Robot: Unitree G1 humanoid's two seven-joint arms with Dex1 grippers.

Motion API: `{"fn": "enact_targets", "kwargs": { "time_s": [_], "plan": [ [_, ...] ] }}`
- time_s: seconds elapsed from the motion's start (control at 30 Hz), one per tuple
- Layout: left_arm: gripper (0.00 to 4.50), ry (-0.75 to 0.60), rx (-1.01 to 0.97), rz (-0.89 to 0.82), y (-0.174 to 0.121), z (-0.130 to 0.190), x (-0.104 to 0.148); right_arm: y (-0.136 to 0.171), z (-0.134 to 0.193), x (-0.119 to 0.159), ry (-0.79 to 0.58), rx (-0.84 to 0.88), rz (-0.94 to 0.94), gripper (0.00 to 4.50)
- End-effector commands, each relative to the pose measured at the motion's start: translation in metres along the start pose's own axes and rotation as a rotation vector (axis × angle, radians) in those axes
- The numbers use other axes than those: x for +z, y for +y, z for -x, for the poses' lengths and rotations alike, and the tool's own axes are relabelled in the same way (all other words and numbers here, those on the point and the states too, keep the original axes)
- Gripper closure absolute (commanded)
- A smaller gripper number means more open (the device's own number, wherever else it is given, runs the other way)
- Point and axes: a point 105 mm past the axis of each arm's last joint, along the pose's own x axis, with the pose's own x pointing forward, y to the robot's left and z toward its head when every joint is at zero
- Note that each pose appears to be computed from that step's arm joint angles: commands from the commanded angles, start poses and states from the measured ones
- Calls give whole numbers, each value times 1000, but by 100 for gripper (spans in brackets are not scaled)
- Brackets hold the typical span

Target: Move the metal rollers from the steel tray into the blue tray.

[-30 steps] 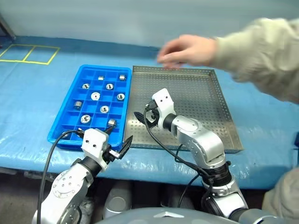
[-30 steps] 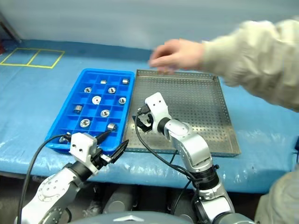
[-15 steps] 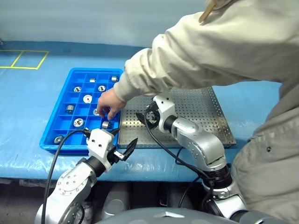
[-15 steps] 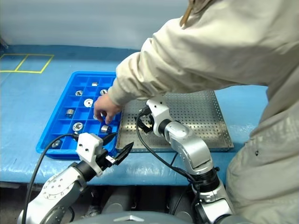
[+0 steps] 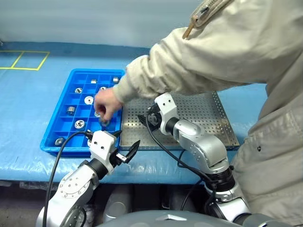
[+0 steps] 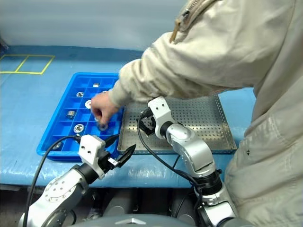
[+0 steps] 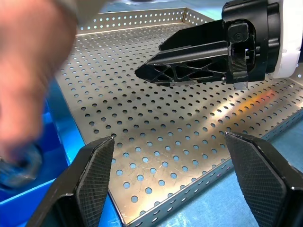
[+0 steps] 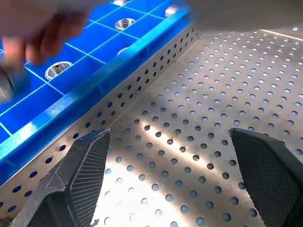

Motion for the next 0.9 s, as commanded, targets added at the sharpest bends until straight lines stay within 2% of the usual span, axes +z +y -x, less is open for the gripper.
{"fn": "enact_targets", "kwargs": {
  "time_s": [0.03,0.9],
  "plan": [
    [43,-15,-17,-3,-3,0,4,3,3,6,-26,4,3,23],
    [43,-4,-62,-1,-10,-3,3,7,4,2,-14,9,0,23]
  ]
}}
